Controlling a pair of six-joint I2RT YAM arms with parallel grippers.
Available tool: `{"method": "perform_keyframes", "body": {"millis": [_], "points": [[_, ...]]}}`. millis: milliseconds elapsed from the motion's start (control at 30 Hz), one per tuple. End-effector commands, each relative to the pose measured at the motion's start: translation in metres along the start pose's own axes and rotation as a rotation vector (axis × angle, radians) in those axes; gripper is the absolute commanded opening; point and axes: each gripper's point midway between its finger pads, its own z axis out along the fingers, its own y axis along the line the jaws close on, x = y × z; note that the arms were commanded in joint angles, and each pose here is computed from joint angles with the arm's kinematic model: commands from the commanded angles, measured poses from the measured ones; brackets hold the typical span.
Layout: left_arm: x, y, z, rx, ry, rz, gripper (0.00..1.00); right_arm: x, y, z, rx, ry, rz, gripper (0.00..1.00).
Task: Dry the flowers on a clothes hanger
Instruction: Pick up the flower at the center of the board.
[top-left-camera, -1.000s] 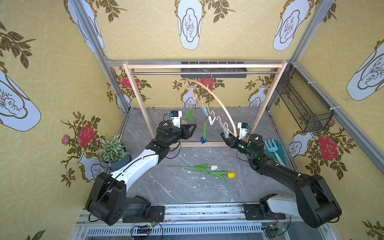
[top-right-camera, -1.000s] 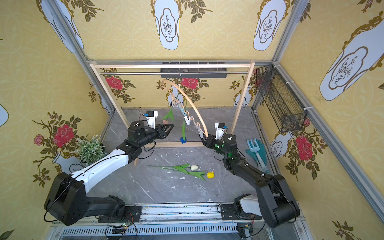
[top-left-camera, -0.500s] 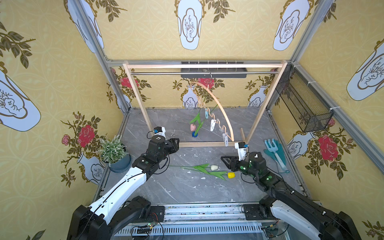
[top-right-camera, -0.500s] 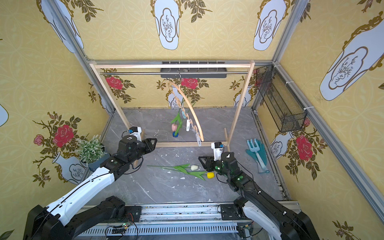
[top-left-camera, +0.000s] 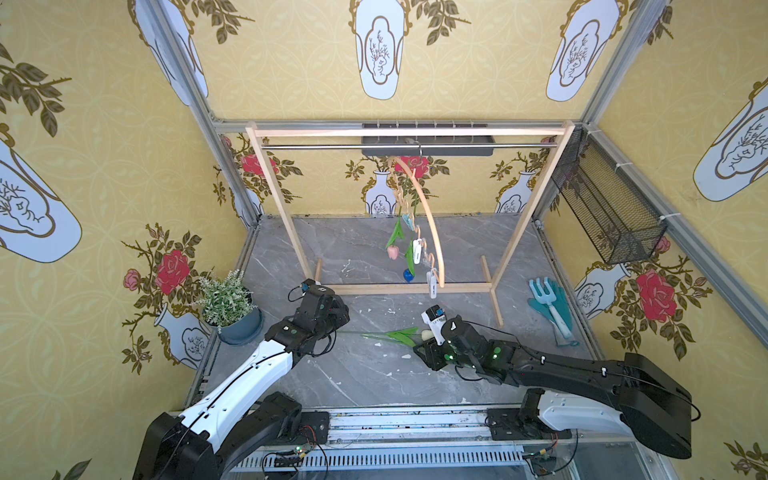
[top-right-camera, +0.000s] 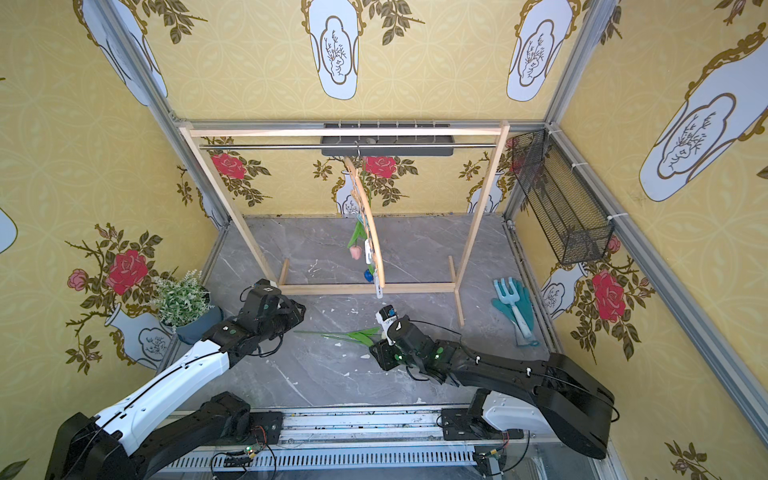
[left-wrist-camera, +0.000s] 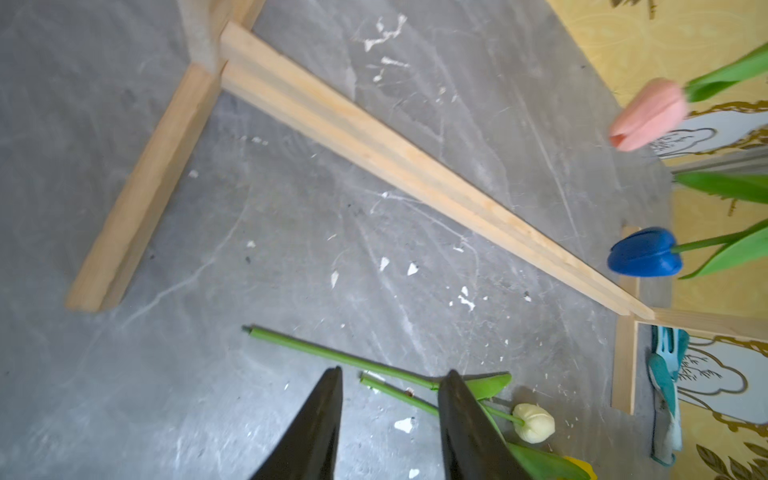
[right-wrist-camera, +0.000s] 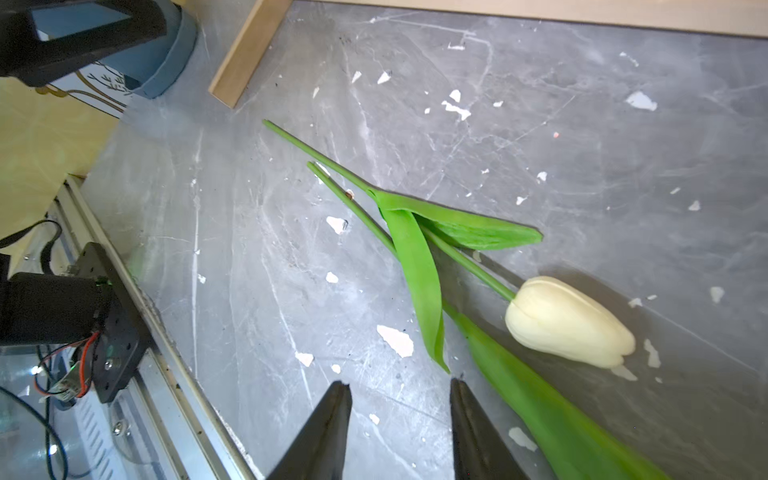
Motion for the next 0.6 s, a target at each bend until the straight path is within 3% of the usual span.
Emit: {"method": "perform_keyframes", "body": {"millis": [0, 333, 467, 567], "points": [[0.024, 0.022, 0.002, -0.103, 0.101, -0.114, 0.37, -0.015, 0.006, 0.002, -0.018, -0.070, 0.004, 0.40], [0.043, -0.005, 0.020, -0.097, 0.175, -0.114, 0.36, -0.012, -0.013, 0.006, 0.063, -0.018, 0.039, 0.37], [0.045, -0.007, 0.024, -0.089, 0.179, -0.124, 0.36, -0.009, -0.025, 0.007, 0.098, 0.009, 0.052, 0.47], [0.042, -0.009, 0.023, -0.074, 0.168, -0.110, 0.36, -0.007, -0.023, 0.010, 0.090, 0.039, 0.041, 0.48]]}}
